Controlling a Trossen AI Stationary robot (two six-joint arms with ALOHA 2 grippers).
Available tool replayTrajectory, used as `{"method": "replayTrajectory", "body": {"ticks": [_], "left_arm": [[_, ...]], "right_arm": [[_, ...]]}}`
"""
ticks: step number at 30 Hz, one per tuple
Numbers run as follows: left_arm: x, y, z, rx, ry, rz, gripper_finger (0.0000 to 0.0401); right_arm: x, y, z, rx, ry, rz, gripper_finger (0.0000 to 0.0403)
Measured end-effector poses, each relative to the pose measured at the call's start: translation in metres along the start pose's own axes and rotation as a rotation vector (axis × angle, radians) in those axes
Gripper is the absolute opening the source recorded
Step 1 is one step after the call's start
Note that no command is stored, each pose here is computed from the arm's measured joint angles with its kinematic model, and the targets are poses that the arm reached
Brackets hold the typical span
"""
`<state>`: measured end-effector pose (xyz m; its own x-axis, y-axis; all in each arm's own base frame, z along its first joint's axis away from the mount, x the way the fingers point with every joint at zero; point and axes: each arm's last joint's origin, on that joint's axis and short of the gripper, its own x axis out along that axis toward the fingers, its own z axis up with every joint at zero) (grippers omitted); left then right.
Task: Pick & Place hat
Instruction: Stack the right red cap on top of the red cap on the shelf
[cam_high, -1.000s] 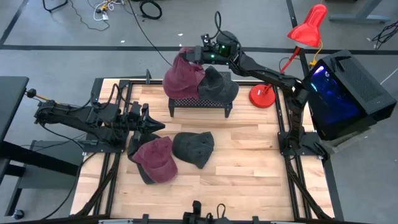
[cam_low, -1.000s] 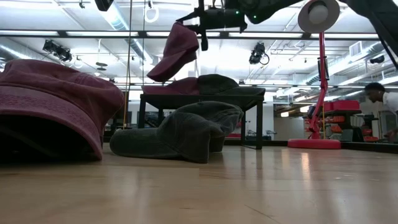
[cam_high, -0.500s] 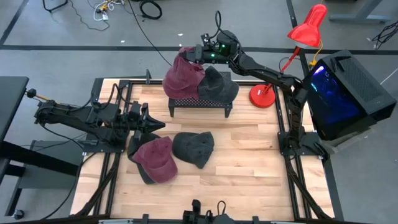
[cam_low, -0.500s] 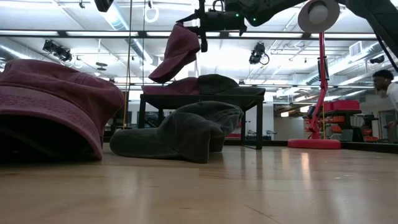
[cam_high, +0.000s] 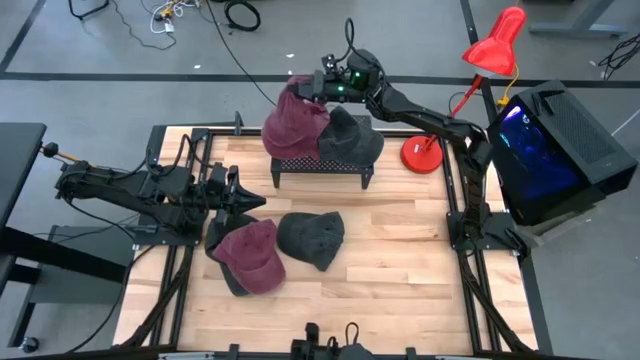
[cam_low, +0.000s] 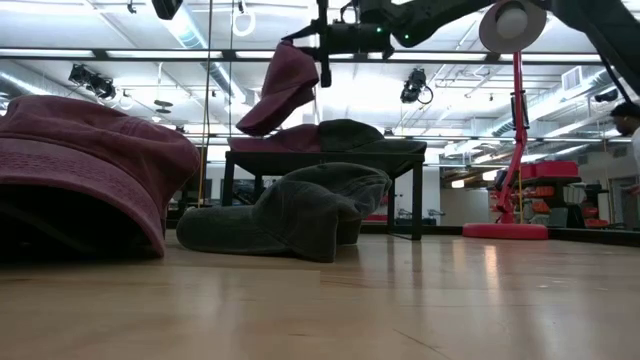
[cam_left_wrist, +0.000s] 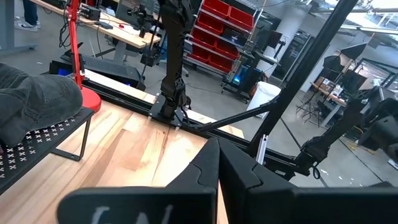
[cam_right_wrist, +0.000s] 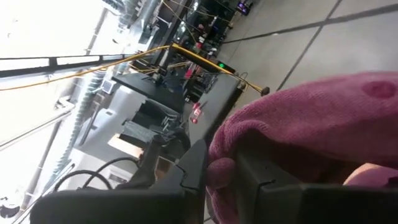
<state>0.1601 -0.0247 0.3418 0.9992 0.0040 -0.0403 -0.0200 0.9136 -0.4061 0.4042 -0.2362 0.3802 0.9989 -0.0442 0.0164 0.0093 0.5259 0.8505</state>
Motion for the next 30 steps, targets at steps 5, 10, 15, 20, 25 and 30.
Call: {"method": "replayTrajectory", "body": {"ticks": [5, 10, 15, 20, 25, 30], "left_arm": [[0.0, 0.0, 0.0, -0.007, 0.0, 0.0, 0.001], [0.0, 0.0, 0.0, -0.007, 0.0, 0.0, 0.0009], [0.0, 0.0, 0.0, -0.008, 0.0, -0.001, 0.0007], [0.0, 0.0, 0.0, -0.037, 0.0, 0.0, 0.0011], [0.0, 0.0, 0.0, -0.039, 0.0, -0.001, 0.0008], [0.0, 0.0, 0.0, -0.039, 0.0, 0.0, 0.0008]], "right_arm": [[0.006, -0.012, -0.004, 0.043, 0.027, -0.015, 0.0046], [0.006, -0.012, -0.004, 0.041, 0.032, -0.016, 0.0046], [0.005, -0.015, -0.004, 0.067, 0.044, -0.028, 0.0053], [0.005, -0.021, -0.008, 0.091, 0.056, -0.1, 0.0076], [0.005, -0.021, -0.008, 0.091, 0.049, -0.109, 0.0092], [0.005, -0.021, -0.007, 0.096, 0.048, -0.107, 0.0105]]}}
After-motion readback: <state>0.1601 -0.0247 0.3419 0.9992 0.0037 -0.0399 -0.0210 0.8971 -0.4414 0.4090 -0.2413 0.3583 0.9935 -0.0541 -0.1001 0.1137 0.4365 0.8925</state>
